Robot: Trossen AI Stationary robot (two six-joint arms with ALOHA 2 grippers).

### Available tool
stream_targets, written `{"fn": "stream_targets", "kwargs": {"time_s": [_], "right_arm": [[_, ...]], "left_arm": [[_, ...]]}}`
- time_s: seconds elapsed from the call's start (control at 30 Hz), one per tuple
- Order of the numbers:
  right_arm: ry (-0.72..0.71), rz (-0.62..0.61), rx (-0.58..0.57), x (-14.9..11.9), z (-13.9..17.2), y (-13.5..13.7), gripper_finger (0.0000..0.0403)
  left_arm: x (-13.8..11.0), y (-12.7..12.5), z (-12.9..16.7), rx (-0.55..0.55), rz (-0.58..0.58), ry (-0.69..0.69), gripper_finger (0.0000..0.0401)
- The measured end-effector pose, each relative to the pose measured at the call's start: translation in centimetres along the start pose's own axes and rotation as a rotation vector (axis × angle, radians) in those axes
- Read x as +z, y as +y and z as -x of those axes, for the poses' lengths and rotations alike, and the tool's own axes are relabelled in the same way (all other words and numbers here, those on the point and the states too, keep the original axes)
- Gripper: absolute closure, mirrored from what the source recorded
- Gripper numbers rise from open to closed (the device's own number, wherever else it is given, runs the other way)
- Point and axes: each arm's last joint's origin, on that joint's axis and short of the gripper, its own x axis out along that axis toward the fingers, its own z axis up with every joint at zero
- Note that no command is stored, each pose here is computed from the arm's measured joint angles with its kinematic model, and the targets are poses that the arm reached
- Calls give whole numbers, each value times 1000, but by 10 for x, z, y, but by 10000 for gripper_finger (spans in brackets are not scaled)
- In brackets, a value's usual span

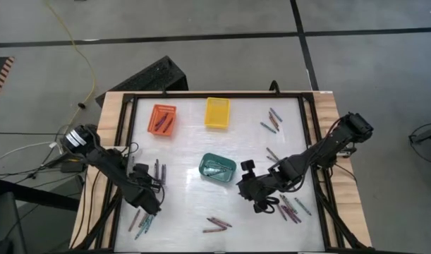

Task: Sort crayons
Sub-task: Put the blue crayon into the blue bin

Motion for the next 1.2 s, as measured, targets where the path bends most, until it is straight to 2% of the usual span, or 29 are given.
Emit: {"fn": "stream_targets", "kwargs": {"time_s": [0.23, 0.47, 0.67, 0.83, 0.97, 1.1, 1.2], "right_arm": [[2, 3, 0, 0, 0, 0, 257], [1, 2, 12, 0, 0, 0, 257], [0, 1, 13, 0, 0, 0, 257], [1, -2, 13, 0, -1, -1, 257], [0, -14, 8, 0, -1, -3, 257], [-1, -25, 5, 1, -2, -5, 257], [0, -36, 26, 1, -2, -4, 257]], "left_arm": [[1, -13, 20, -83, 1, -102, 273], [5, -4, 22, -4, -30, -148, 273], [11, 0, 26, -24, -46, -186, 273], [10, -1, 27, -50, -56, -154, 273], [11, 0, 27, -30, -59, -150, 273], [10, -10, 26, -96, -70, -106, 273], [7, -22, 26, -193, -89, -49, 273]]}}
